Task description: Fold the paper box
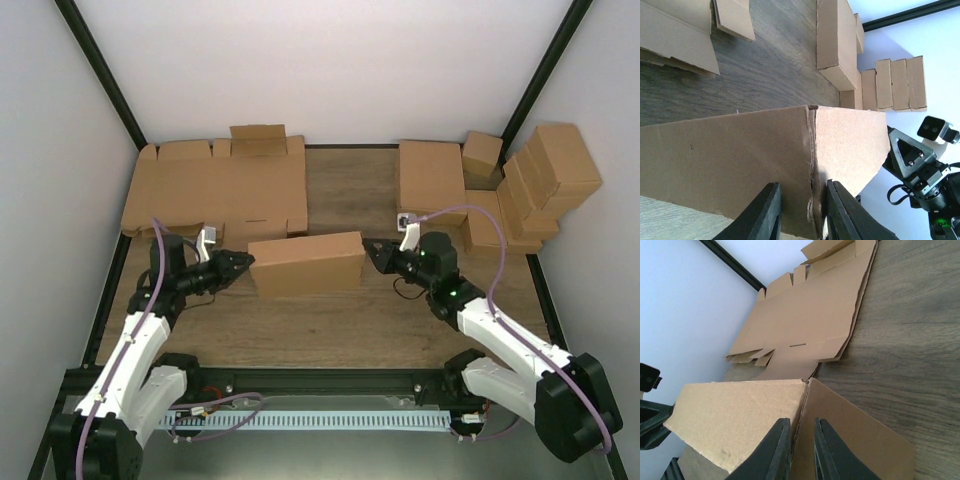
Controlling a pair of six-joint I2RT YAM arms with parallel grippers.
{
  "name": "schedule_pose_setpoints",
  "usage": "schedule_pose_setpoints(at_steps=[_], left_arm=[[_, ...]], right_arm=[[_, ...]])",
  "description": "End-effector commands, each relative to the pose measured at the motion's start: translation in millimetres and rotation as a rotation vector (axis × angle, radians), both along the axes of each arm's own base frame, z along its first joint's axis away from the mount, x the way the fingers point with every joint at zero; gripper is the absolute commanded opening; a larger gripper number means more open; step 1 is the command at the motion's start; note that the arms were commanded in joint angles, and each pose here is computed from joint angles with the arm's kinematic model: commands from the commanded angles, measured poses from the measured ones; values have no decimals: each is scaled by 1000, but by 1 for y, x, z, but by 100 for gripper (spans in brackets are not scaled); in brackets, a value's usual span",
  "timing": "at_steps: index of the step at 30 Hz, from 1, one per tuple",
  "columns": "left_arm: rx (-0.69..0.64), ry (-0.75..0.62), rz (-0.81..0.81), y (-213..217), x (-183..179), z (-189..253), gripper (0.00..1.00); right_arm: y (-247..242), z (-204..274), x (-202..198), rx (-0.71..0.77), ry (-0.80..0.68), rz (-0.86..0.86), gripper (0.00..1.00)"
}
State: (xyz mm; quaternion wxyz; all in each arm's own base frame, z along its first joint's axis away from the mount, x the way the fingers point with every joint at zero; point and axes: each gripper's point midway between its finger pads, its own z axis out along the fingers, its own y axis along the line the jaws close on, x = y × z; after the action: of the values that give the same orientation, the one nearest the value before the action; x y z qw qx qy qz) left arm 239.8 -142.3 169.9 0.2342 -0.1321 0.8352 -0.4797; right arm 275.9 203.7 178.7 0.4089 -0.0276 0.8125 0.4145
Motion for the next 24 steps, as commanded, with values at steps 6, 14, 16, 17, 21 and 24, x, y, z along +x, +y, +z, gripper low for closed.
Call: schedule_pose_setpoints(at_steps=[6, 14, 16, 17, 21, 24], left_arm=[[257, 142, -7, 23, -17, -17, 52], [352, -341, -155, 10, 1, 94, 93], [375, -440, -155, 9, 6, 117, 100], [391, -462, -147, 10, 11, 123, 100], [447, -510, -160, 4, 26, 131, 100], [511, -568, -211, -12, 29, 131, 100]], right_arm=[[-27, -95, -46, -309, 368, -26, 17], [-20, -37, -15, -328, 248, -17, 23], [-17, -24, -13, -320, 227, -4, 30], [-16, -16, -12, -315, 211, 2, 36], [-16, 9, -11, -319, 158, 9, 65], [-19, 27, -13, -316, 114, 5, 82]])
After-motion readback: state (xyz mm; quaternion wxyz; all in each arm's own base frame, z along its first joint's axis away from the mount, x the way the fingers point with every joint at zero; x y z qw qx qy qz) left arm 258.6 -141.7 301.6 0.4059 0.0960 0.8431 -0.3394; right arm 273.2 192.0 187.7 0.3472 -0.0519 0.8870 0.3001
